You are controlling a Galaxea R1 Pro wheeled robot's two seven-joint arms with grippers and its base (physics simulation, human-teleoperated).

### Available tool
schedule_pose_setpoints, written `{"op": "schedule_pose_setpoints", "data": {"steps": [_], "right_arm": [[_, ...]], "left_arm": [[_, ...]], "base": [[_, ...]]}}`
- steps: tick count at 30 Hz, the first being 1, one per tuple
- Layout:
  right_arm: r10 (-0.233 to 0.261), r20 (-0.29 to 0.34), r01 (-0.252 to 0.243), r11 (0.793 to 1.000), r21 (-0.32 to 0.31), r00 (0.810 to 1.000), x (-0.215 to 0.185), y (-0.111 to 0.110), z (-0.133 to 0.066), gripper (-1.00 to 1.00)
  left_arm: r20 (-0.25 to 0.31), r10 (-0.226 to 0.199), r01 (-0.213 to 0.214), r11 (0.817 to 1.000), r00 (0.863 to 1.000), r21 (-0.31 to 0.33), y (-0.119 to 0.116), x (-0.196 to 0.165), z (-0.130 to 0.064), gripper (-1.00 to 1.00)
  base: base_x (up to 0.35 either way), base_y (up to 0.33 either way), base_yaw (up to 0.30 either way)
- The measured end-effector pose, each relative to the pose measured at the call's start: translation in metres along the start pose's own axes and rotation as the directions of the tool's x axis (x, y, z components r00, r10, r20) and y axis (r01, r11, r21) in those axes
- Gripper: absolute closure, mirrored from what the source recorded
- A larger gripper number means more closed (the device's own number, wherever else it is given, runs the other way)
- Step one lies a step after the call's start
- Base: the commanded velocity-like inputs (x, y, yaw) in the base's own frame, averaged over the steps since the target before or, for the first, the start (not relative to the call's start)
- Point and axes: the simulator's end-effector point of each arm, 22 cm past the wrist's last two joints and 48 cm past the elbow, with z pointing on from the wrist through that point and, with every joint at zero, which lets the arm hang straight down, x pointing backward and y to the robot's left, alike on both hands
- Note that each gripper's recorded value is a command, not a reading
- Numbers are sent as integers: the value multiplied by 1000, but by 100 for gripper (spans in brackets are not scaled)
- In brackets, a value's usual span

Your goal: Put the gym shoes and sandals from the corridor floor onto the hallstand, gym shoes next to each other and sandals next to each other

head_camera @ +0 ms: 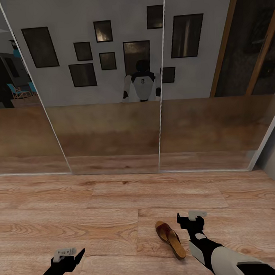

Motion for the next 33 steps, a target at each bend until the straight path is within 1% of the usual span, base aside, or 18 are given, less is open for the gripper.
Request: {"op": "schedule_pose_setpoints", "data": {"steps": [2,9,17,18,21,24,25,26,27,29,33], "right_arm": [[-10,3,10,1000,-6,1000,-1,1,0,-100],[-78,18,79,994,-72,997,-3,12,0,-100],[-153,38,157,976,-151,988,-3,31,-2,-100],[-200,49,205,927,-313,979,3,67,-11,-100],[-200,48,204,923,-326,979,4,69,-12,-100],[-223,55,228,911,-344,973,6,73,-13,-100],[-250,63,255,890,-377,966,8,81,-16,-100],[-258,66,263,882,-391,964,9,84,-17,-100],[-272,70,276,867,-414,960,11,89,-20,-100],[-284,74,287,853,-437,956,13,93,-22,-100],[-292,77,294,842,-453,953,15,97,-24,-100]], "left_arm": [[8,8,-8,1000,1000,-3,2,-4,0,-100],[35,35,-35,999,999,-12,7,-20,1,-100],[67,64,-63,998,996,-25,13,-38,0,-100],[115,103,-98,994,988,-49,22,-65,-1,-100],[115,108,-103,993,987,-49,22,-66,-2,-100],[115,108,-103,993,987,-48,22,-66,-2,-100],[115,108,-103,994,988,-47,21,-66,-1,-100],[115,107,-102,994,988,-46,20,-65,-1,-100],[115,106,-101,994,988,-45,19,-65,-1,-100],[116,105,-100,994,988,-44,18,-65,0,-100],[116,103,-99,994,988,-43,17,-65,0,-100]], "base": [[0,0,0],[0,0,0],[0,0,0],[0,0,0],[0,0,0],[0,0,0],[0,0,0],[0,0,0],[0,0,0],[0,0,0],[0,0,0]]}}
